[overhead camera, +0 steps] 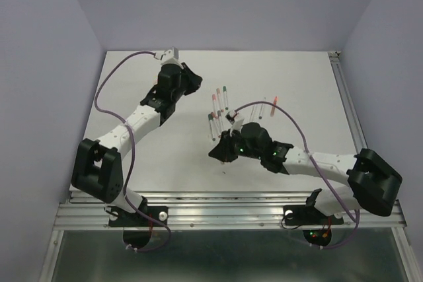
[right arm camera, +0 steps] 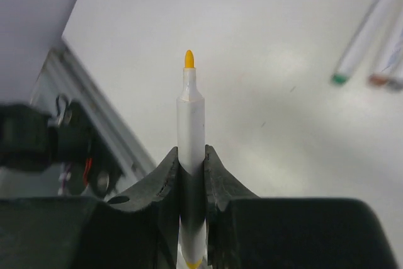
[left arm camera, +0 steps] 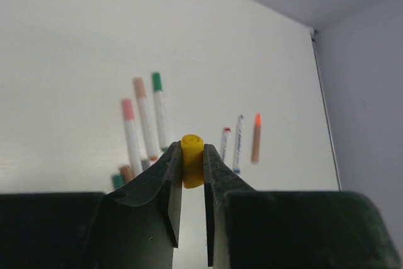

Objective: Open the pen caps

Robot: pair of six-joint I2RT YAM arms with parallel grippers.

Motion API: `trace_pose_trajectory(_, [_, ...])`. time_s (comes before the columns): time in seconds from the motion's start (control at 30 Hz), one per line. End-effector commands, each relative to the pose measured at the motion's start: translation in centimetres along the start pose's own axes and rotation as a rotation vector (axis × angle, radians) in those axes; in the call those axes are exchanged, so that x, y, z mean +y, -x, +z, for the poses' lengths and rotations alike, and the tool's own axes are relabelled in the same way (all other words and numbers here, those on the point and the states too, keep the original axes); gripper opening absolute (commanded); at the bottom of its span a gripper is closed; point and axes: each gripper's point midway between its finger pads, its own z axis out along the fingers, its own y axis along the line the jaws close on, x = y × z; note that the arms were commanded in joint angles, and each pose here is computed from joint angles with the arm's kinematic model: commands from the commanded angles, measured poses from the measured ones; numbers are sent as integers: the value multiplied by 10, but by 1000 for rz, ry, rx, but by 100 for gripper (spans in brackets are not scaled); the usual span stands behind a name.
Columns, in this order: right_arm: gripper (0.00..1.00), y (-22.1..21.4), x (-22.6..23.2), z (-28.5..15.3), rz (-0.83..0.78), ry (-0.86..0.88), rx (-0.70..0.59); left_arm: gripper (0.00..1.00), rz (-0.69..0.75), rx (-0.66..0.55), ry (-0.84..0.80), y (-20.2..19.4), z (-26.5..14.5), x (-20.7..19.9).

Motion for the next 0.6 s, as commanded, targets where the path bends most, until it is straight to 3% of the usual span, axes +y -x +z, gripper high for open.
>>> trace_pose_trajectory(0.0, [1, -58, 38, -24, 40, 206, 170, 0, 1, -248, 114, 87, 5, 36])
trace_pose_trajectory(0.13, [1, -43, 33, -29, 38, 149, 105, 0, 23, -249, 163, 93, 4, 59])
trace_pose_trajectory(0.23, [1, -24, 7, -29, 30, -26, 48, 0, 46, -206, 250, 88, 3, 86])
trace_pose_trajectory(0.43, [1, 10, -85, -43, 115, -399, -7, 0, 91, -21, 460, 47, 13, 166])
trace_pose_trajectory(0.57, [1, 33, -142, -59, 152, -581, -58, 0, 105, 48, 547, 36, 28, 193])
